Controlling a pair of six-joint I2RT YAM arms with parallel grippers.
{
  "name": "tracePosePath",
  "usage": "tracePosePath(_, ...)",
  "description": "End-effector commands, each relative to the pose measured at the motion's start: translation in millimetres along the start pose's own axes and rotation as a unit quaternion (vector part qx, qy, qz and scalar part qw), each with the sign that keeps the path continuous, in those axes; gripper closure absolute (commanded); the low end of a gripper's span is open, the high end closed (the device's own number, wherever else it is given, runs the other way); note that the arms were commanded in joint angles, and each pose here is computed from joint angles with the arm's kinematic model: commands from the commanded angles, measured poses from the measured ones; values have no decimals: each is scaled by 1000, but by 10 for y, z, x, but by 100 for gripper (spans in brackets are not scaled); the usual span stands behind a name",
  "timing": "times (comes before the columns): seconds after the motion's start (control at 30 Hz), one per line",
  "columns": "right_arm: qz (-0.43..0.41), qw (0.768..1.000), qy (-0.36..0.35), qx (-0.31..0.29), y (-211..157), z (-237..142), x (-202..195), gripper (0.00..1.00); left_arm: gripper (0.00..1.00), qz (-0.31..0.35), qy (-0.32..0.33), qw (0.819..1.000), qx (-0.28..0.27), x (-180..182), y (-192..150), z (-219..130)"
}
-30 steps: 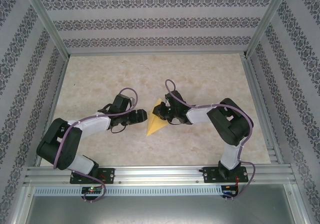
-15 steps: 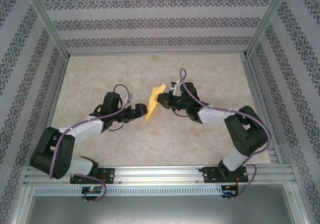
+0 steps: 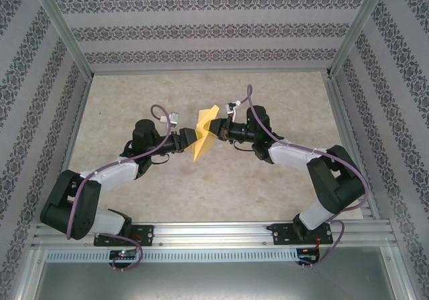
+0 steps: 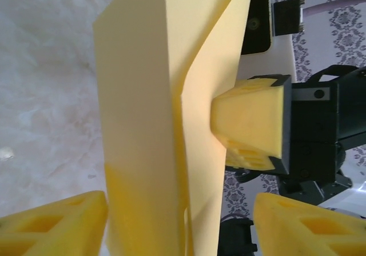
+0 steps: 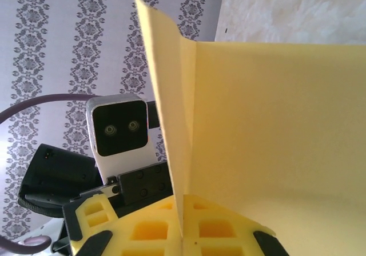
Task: Fold a paper plane with a square sheet of paper (pick it up from the middle)
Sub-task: Turn over the paper at the center of the table.
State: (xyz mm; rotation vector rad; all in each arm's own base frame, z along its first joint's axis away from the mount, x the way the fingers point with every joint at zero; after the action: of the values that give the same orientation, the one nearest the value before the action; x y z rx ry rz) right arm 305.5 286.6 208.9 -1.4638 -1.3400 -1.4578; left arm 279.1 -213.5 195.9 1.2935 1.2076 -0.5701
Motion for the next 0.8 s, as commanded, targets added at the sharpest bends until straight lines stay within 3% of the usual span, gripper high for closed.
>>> tracePosePath(0.0, -16, 999, 30, 4, 5, 1, 165, 96, 41, 19, -39, 999, -17, -189, 61, -28)
tracePosePath(0.23, -13, 1000, 28, 3, -3, -7, 157, 95, 71, 19, -32, 999, -15, -175, 49, -14)
tracePosePath(0.4, -13, 1000, 1, -2, -2, -31, 86, 88, 86, 31, -26, 999, -16, -195, 55, -17)
tracePosePath(0.47, -14, 999, -29, -11, -5, -88, 18, 80, 91, 38, -15, 999, -12, -194, 50, -20)
tracePosePath(0.57, -23, 994, -97, -38, 9, -255, -99, 58, 94, 50, 20, 999, -8, -157, 48, -42)
tracePosePath(0.67, -41, 981, -176, -76, 30, -497, -220, 42, 95, 69, 95, 993, 4, -58, 39, -89)
tracePosePath(0.77, -57, 953, -271, -121, 33, -797, -376, 26, 96, 110, 206, 972, 23, 24, 15, -162)
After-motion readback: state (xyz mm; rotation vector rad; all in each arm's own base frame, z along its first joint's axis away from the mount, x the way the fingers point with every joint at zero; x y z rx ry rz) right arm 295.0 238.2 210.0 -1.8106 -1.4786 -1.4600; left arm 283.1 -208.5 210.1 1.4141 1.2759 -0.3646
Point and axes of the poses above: each hand's point on the last joint's axis, 136 mm out from that joint toward the fingers, its own z axis out along the fingers, its own x axis along the line the jaws close on, y = z × x, the point moved 4 cm from there along -z, back along the fingers, and after that the axes turned 5 degrees about z, right-handed, at the moved point
